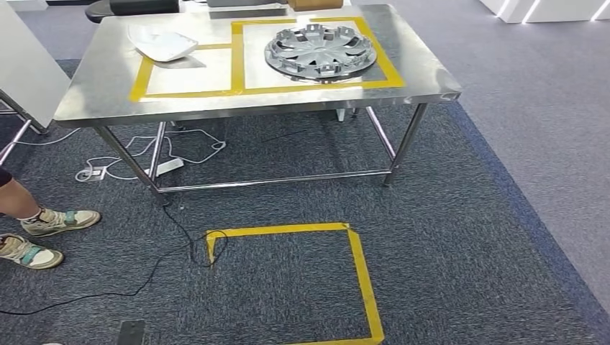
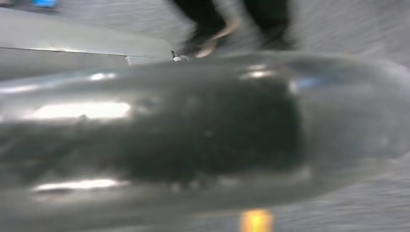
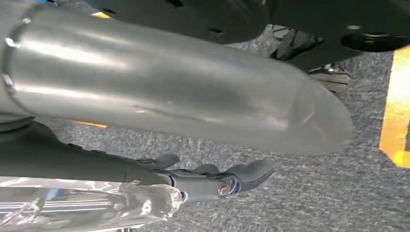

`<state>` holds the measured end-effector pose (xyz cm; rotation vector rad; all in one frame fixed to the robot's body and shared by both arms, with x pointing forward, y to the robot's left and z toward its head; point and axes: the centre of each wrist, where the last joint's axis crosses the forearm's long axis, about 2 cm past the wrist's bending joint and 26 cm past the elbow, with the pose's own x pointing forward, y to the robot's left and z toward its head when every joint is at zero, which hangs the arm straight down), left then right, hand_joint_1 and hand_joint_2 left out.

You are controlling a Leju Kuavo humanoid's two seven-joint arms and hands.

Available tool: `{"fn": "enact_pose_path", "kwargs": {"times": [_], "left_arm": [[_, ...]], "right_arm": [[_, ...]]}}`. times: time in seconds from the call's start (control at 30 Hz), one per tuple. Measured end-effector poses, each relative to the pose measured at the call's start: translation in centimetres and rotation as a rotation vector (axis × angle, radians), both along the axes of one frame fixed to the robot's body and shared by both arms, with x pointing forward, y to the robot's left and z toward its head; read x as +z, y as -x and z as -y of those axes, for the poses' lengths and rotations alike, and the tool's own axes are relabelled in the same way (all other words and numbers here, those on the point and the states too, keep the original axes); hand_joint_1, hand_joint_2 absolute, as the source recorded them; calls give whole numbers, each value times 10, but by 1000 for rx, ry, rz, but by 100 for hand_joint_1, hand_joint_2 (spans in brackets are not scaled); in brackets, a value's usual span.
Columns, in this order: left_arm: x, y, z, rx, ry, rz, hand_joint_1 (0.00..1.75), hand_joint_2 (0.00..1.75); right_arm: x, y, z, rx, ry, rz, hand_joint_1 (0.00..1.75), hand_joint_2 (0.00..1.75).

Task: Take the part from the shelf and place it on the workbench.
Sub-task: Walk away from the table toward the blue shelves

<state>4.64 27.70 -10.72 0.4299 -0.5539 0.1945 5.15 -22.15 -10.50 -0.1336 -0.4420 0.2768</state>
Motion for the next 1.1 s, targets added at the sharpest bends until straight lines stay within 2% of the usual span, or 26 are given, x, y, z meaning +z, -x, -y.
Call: {"fn": "enact_pose_path", "kwargs": {"times": [0.1, 0.23, 1.1], "left_arm": [[0, 3, 9, 3, 25, -95, 0, 0], [0, 4, 16, -13, 24, -135, 0, 0], [1, 4, 33, 6, 46, -174, 0, 0]], "right_arm": [[0, -2, 0, 0, -1, -2, 0, 0], [0, -1, 0, -8, 1, -14, 0, 0], [0, 1, -1, -27, -4, -32, 0, 0]]}}
